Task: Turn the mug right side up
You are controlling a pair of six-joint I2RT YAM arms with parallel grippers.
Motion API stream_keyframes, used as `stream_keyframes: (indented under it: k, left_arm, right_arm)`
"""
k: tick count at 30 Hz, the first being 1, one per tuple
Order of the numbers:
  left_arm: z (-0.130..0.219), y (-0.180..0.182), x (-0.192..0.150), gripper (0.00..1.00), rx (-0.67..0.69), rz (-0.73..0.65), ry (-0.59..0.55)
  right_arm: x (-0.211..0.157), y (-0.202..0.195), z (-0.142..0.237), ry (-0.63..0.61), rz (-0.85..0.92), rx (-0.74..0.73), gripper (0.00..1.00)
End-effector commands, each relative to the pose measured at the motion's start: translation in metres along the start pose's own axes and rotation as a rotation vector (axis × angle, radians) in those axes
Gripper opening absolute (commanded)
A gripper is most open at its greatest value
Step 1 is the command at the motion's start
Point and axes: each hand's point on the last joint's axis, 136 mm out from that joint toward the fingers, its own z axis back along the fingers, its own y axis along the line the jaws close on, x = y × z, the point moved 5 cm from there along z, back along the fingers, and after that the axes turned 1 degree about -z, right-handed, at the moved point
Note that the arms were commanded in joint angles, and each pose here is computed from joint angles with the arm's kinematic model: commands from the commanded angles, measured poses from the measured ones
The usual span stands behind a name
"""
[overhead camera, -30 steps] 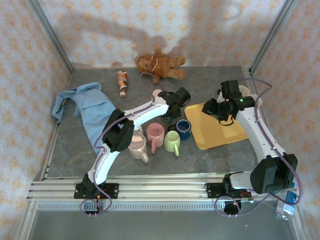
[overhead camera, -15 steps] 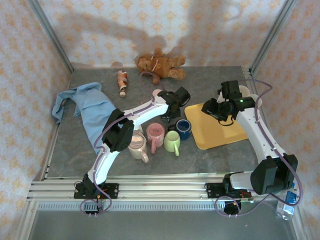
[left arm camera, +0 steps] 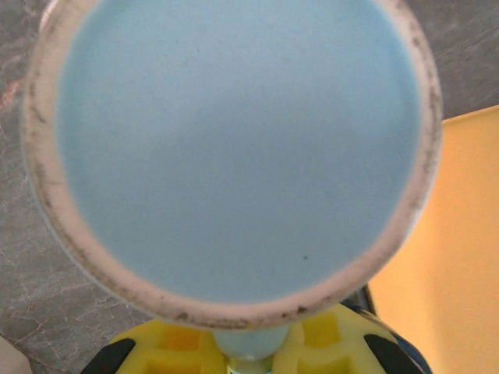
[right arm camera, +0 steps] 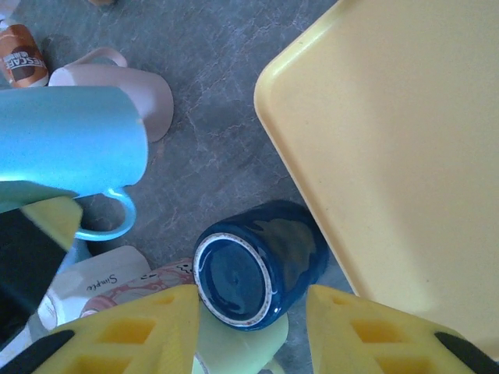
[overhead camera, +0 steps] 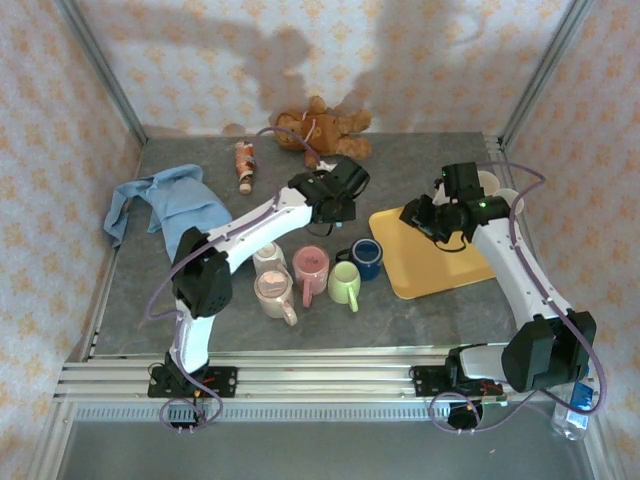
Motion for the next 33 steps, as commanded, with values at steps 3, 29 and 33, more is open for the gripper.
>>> stream_keyframes:
  k: [3, 29, 33]
  left_arm:
    - [0.044, -0.001, 0.035, 0.00, -0.111, 0.031, -0.170]
    - [0.227, 0.022, 0.085, 0.00, -0.842, 0.069, -0.761]
    - [0.240, 0.018, 0.087, 0.00, -0.896, 0.046, -0.795]
  right_arm:
    - [-0.002, 0.014, 0.010, -0.027, 0.011, 0.070, 0.40]
    - [0.008, 0.155, 0.064, -0.021, -0.088, 1.049, 0.46]
    - [0.007, 0.172, 0.069, -0.012, -0.110, 1.134, 0.47]
